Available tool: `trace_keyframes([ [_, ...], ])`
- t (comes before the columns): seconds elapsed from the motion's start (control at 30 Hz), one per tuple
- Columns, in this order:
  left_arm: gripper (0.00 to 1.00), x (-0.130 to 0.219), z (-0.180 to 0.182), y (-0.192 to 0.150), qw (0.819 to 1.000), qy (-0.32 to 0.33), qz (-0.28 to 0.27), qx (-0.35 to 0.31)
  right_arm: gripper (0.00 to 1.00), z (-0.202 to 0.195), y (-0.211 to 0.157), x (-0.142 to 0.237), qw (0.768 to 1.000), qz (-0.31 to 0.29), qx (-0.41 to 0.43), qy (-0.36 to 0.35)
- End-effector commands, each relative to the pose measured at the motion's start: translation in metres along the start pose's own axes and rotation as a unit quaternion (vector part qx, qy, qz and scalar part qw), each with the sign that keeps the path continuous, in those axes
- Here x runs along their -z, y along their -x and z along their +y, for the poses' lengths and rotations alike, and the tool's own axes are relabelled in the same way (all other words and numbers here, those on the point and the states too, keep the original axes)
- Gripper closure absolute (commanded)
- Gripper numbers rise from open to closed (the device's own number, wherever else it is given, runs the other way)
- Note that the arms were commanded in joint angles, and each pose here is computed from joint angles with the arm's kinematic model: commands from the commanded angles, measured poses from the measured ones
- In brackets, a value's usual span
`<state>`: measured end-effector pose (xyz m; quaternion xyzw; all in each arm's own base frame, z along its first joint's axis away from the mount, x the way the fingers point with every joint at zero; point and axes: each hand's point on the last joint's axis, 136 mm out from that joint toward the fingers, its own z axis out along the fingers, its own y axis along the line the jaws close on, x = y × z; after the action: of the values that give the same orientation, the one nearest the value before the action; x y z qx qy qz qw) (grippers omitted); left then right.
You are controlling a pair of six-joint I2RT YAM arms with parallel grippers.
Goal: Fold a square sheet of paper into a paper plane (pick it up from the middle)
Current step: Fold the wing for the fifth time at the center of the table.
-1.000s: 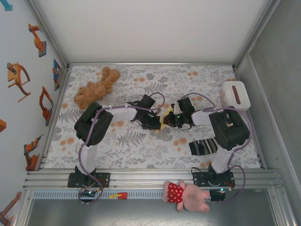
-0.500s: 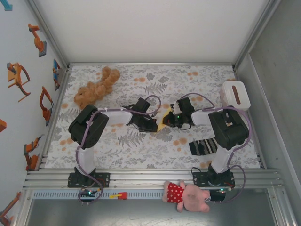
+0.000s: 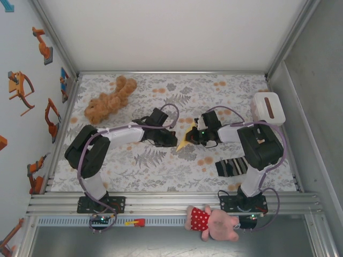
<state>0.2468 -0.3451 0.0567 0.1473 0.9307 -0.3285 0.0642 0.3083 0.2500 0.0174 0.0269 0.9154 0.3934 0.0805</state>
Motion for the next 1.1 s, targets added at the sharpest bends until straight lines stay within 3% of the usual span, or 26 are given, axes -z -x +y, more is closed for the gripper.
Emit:
trace_keyframes([
  [0.0, 0.96, -0.018, -0.009, 0.013, 1.000, -0.021, -0.006, 0.017, 0.97, -0.017, -0.011, -0.005, 0.999, 0.008, -0.022, -0.030],
  [0.4, 0.97, -0.041, 0.003, 0.011, 0.999, -0.015, 0.012, 0.046, 0.97, -0.009, -0.007, -0.002, 1.000, 0.003, -0.014, -0.024],
  [0.73, 0.99, -0.051, 0.037, -0.016, 0.994, 0.046, 0.053, 0.079, 0.97, 0.017, 0.014, 0.025, 0.998, -0.041, 0.036, -0.031],
  [1.07, 1.00, -0.053, 0.042, -0.018, 0.993, 0.058, 0.060, 0.088, 0.99, 0.017, -0.007, 0.011, 0.999, -0.008, 0.041, -0.031],
])
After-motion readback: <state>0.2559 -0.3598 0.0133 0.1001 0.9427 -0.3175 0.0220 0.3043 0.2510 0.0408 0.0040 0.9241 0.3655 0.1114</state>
